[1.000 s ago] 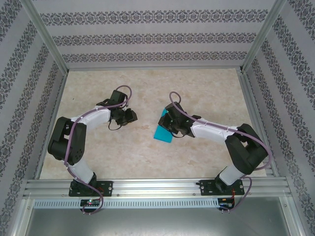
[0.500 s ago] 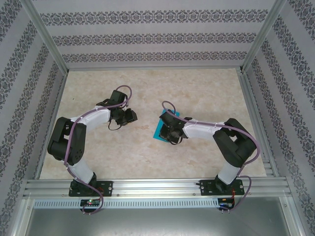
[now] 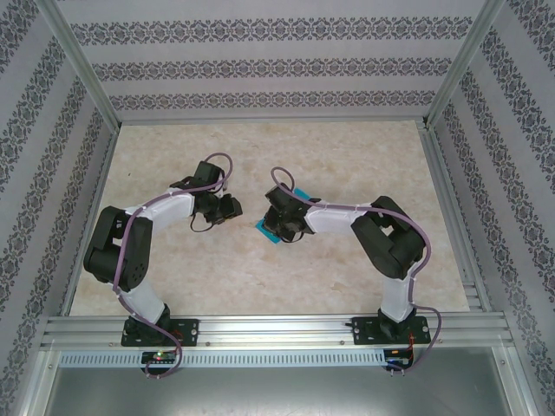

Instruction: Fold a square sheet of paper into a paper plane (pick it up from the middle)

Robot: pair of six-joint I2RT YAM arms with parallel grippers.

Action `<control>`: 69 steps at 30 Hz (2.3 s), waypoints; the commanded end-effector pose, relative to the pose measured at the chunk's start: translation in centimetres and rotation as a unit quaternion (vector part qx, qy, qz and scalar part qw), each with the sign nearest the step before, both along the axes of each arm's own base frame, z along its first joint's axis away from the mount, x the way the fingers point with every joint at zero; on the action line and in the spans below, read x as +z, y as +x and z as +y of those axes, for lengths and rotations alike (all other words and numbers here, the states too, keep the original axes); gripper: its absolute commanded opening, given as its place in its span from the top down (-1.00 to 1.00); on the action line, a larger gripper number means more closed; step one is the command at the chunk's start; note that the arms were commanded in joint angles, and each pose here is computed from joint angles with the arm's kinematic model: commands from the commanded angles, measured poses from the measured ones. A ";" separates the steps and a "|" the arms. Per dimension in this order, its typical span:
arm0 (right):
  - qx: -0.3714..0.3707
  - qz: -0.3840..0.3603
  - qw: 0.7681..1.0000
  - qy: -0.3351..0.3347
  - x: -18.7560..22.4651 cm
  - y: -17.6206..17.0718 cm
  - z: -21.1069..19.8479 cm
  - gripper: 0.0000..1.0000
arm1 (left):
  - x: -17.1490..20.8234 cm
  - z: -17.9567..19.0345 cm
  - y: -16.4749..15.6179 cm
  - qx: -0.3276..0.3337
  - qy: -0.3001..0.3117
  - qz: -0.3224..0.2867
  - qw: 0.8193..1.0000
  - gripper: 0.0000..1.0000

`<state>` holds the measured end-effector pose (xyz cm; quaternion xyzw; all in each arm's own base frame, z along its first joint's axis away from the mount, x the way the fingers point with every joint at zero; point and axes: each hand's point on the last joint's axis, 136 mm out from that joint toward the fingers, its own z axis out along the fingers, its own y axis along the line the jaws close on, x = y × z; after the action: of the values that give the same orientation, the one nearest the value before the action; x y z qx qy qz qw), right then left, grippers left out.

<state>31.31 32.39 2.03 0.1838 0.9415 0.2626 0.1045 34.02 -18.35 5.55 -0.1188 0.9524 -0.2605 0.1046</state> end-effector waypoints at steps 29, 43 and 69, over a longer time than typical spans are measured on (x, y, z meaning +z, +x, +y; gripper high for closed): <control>0.089 -0.097 0.987 0.095 0.6 2.1 -7.6 1.00 | 1.5 -15.4 -4.0 -0.137 -0.127 -0.005 0.982 1.00; 0.101 -0.077 0.987 0.102 -0.8 1.9 -7.6 1.00 | -0.7 -16.8 -3.8 -0.149 -0.132 0.014 0.980 1.00; 0.102 -0.067 0.989 0.086 -1.6 2.7 -9.0 1.00 | -6.2 -13.1 -5.8 -0.142 -0.018 0.082 0.986 1.00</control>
<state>33.18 24.59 1.41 0.0769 0.9132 0.3821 0.1189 30.32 -33.25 1.92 0.0004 0.9401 -0.3401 0.0222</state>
